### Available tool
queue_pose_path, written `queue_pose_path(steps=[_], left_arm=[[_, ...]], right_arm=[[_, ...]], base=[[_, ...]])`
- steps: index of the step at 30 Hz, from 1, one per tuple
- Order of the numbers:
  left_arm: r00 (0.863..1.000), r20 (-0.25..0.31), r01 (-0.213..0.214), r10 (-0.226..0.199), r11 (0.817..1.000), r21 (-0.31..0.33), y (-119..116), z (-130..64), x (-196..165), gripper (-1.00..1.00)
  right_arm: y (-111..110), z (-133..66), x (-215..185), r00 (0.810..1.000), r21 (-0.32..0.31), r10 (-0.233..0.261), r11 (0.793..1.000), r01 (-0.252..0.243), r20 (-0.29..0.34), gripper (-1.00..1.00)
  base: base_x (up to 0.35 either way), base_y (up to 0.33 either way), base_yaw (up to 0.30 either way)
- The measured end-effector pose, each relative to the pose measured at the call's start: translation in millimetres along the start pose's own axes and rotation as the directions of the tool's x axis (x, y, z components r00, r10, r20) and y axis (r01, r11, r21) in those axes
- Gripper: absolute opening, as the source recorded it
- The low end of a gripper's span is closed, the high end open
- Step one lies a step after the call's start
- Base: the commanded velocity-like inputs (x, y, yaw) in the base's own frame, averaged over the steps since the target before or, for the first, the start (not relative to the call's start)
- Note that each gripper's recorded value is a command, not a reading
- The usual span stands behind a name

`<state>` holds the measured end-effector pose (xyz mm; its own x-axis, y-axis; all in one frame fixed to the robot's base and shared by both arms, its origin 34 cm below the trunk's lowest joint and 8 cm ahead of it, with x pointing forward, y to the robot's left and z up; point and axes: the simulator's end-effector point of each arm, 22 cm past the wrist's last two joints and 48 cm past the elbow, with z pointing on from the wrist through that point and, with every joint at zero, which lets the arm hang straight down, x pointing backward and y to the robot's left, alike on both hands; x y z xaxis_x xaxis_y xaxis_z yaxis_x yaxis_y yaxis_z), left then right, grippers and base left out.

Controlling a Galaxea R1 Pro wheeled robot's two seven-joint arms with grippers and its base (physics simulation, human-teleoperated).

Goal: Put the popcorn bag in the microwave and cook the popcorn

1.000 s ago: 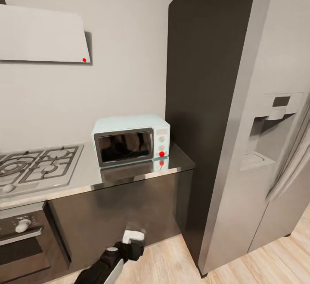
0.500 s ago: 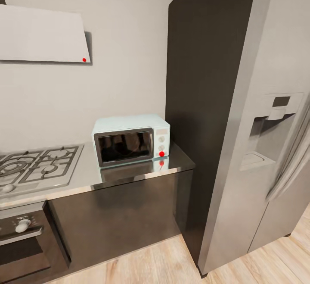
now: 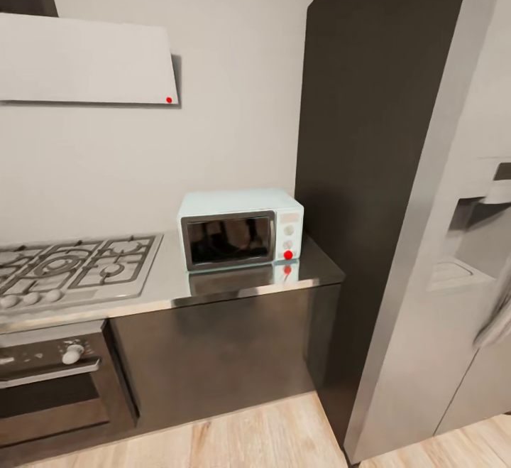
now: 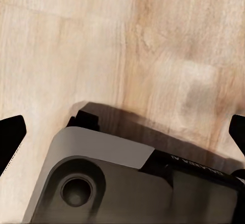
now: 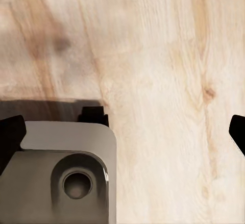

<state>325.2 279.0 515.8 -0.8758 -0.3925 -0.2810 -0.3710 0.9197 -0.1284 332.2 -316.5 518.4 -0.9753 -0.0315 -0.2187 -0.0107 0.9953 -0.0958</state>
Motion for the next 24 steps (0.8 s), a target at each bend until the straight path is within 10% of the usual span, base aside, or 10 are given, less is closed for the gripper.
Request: queue_pose_path(steps=[24], left_arm=[[1.000, -0.001, -0.001, 0.001, 1.000, -0.002, 1.6, -0.2, 0.9, 1.00]], right_arm=[[1.2, 0.0, -1.5, 0.996, -0.001, -0.091, 0.996, 0.091, 0.006, 1.00]], base=[[0.000, 0.000, 0.272]])
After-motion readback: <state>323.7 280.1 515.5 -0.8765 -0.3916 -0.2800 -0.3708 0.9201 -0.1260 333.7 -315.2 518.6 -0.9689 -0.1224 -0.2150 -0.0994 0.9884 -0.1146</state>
